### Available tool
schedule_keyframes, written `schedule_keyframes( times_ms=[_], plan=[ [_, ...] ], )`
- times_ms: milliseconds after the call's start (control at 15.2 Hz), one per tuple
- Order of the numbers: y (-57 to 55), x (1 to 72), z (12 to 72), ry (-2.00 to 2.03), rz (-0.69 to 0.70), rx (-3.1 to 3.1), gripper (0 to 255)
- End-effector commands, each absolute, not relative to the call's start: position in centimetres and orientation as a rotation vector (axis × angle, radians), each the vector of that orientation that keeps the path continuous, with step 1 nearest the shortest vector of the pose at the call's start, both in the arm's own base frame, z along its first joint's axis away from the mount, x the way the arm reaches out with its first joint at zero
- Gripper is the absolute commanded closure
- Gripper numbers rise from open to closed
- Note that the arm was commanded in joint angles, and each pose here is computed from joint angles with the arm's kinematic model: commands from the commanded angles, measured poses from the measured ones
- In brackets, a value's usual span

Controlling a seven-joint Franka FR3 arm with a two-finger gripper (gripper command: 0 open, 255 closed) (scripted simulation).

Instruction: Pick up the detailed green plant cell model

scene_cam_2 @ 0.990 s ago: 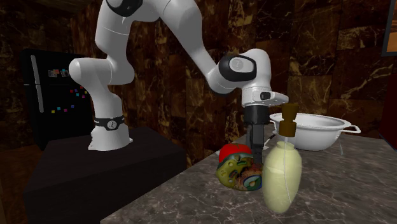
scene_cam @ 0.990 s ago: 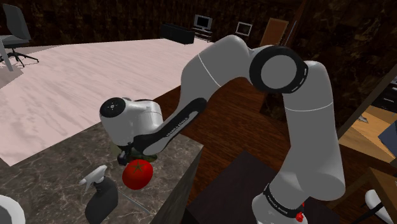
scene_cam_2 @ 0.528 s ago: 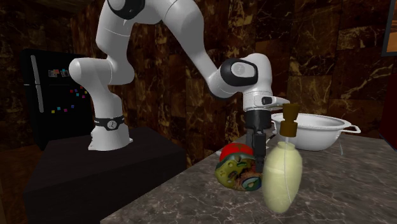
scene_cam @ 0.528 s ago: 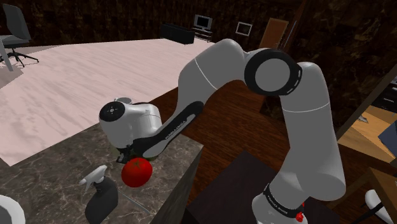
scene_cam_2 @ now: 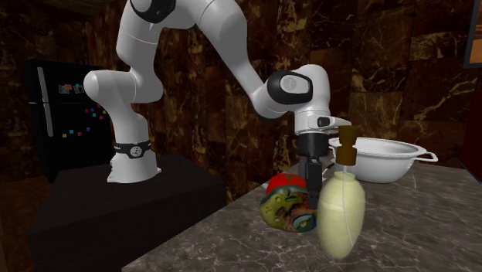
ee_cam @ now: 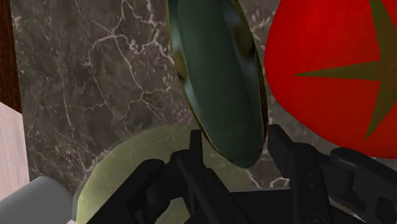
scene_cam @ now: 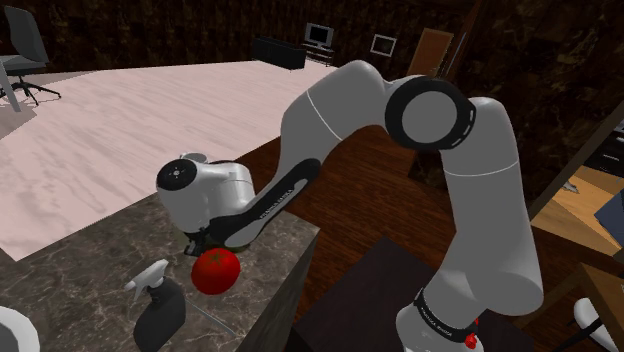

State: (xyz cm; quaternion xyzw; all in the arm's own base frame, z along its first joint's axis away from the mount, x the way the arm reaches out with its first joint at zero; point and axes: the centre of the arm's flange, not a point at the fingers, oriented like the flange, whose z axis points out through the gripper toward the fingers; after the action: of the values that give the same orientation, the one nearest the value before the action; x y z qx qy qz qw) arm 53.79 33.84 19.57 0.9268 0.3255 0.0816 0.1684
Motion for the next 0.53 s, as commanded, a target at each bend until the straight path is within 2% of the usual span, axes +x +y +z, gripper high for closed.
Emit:
schedule_keyframes(
  times_ms=[0, 462],
  plan=[
    [33.7, 53.4, 19.9, 0.929, 0.214, 2.634, 255],
    [33.7, 53.4, 23.6, 0.929, 0.214, 2.634, 255]
  ],
)
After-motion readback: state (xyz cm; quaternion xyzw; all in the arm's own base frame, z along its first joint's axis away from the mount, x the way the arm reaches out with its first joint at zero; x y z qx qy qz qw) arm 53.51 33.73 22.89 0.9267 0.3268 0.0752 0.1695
